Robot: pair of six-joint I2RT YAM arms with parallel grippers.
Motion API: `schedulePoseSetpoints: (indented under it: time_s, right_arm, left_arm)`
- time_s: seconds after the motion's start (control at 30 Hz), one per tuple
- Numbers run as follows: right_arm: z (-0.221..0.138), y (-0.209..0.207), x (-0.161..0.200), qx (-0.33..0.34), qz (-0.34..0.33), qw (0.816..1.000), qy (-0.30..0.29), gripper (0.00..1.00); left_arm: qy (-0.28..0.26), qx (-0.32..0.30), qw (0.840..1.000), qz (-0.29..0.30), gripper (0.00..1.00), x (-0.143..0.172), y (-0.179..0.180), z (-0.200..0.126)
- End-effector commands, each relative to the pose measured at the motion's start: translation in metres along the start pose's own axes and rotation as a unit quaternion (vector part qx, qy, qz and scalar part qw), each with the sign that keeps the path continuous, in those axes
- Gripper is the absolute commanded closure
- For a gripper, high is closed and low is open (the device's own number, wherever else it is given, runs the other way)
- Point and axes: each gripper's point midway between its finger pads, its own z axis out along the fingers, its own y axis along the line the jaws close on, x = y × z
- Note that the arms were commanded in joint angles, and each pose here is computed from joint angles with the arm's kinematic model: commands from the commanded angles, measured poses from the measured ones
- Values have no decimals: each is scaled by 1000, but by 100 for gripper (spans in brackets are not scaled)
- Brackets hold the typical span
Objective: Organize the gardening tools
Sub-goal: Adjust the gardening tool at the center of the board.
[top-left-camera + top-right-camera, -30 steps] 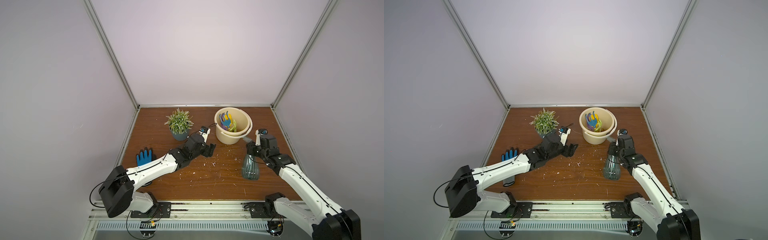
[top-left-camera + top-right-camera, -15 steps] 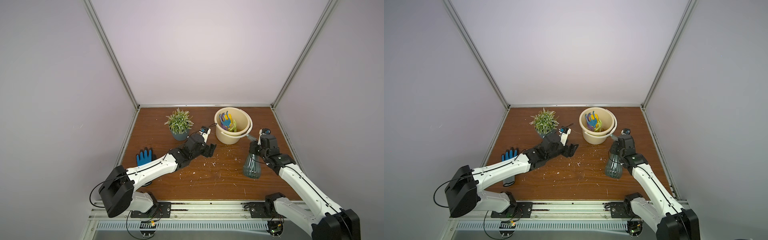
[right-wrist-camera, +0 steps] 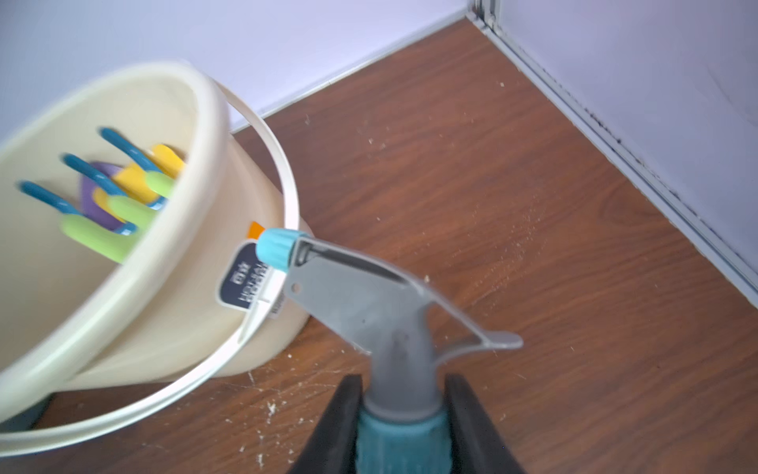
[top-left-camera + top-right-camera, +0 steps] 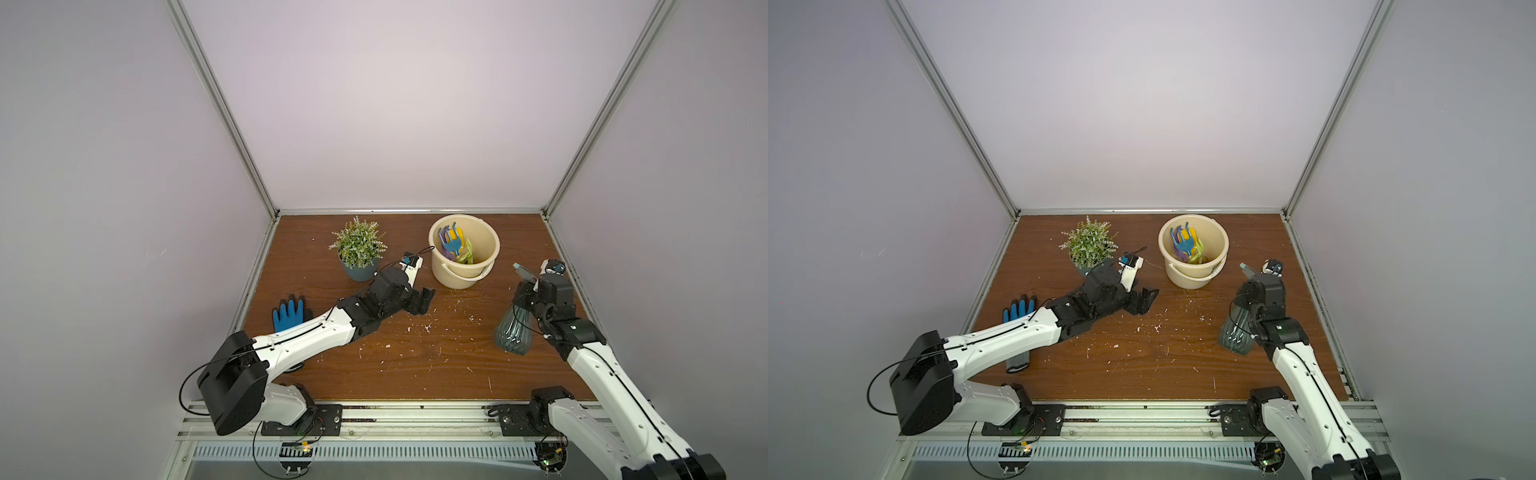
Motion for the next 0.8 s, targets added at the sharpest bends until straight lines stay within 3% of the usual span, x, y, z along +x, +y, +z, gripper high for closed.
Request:
schedulePoseSetpoints:
  time_s: [0.0, 0.17, 0.3, 0.5, 0.77]
  right_arm:
    - [-13, 34, -40, -87, -3, 993, -73, 75]
    - [-38, 79, -62, -205, -18, 972, -116, 75]
    - [-66, 120, -73, -319, -31, 935, -151, 75]
    - [-96, 166, -69, -436, -63, 883, -162, 76]
    - [-108, 193, -41, -469, -134, 859, -157, 75]
  left_arm:
    - [-26, 39, 999, 8, 20, -26, -19, -1]
    - [-40, 83, 996, 13, 19, -37, -38, -4]
    - [-48, 127, 991, 18, 18, -48, -56, -7]
    - [-79, 150, 985, 20, 17, -68, -69, -11]
    - [-132, 160, 978, -11, 17, -108, -57, -29]
